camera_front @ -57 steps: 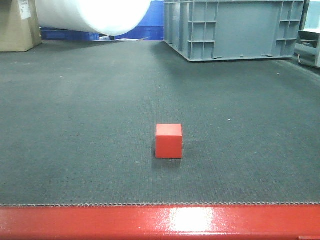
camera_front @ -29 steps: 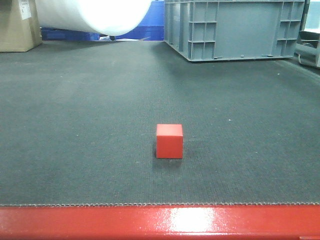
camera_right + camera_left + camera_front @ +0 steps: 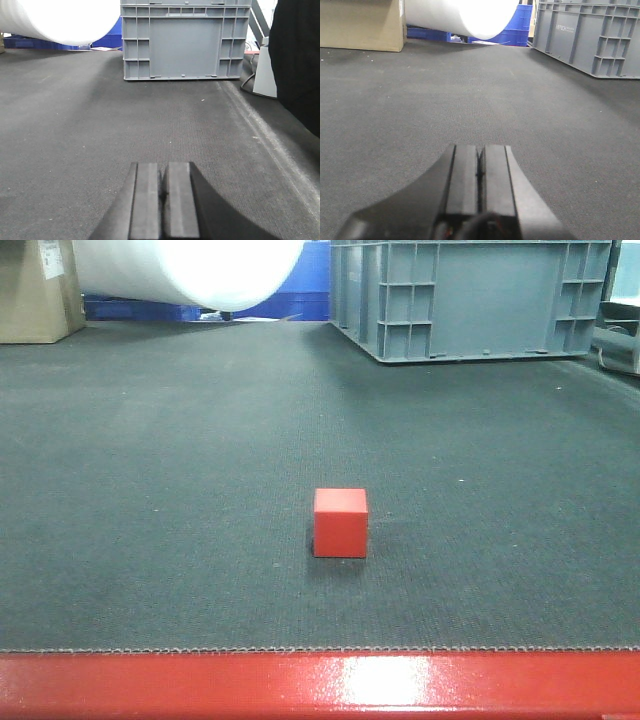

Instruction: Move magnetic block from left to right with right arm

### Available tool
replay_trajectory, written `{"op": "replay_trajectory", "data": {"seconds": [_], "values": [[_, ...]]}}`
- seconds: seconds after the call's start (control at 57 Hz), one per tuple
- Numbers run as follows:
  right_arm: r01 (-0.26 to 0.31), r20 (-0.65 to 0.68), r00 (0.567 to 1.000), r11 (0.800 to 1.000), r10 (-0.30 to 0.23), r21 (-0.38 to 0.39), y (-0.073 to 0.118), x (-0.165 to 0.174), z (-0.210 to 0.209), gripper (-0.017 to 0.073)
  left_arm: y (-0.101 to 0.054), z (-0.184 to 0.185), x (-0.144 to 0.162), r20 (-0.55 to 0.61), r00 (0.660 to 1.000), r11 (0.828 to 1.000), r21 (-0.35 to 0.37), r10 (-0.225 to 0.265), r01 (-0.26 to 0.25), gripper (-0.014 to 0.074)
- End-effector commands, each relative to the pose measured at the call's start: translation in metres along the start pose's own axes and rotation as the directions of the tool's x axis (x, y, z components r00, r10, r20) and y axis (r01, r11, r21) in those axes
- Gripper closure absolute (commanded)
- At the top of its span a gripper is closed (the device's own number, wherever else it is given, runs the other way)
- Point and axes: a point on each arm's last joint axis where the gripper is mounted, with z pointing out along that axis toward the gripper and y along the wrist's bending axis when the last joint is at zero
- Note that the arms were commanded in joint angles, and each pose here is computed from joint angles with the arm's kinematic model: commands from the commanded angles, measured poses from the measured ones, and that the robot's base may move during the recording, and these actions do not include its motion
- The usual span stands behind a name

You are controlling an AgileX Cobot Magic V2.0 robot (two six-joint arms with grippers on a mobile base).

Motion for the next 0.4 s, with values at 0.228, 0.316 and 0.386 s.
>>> {"op": "replay_trajectory", "data": {"seconds": [0.228,0.316,0.386], "values": [[0.017,0.11,0.994,1.0,-0.018,0.006,-0.0002,-0.0092,-0.002,0.0494,-0.0001,-0.0009,-0.0054,0.085,0.996,1.0,0.005,-0.011,0.01,0.072],[0.017,0.11,0.994,1.0,-0.018,0.006,-0.0002,-0.0092,-0.002,0.0494,-0.0001,-0.0009,-0.0054,0.085,0.996,1.0,0.005,-0.011,0.01,0.072],[0.017,0.11,0.994,1.0,-0.018,0.006,-0.0002,-0.0092,-0.002,0.0494,-0.0001,-0.0009,-0.0054,0.085,0.996,1.0,0.005,-0.011,0.01,0.072]]}}
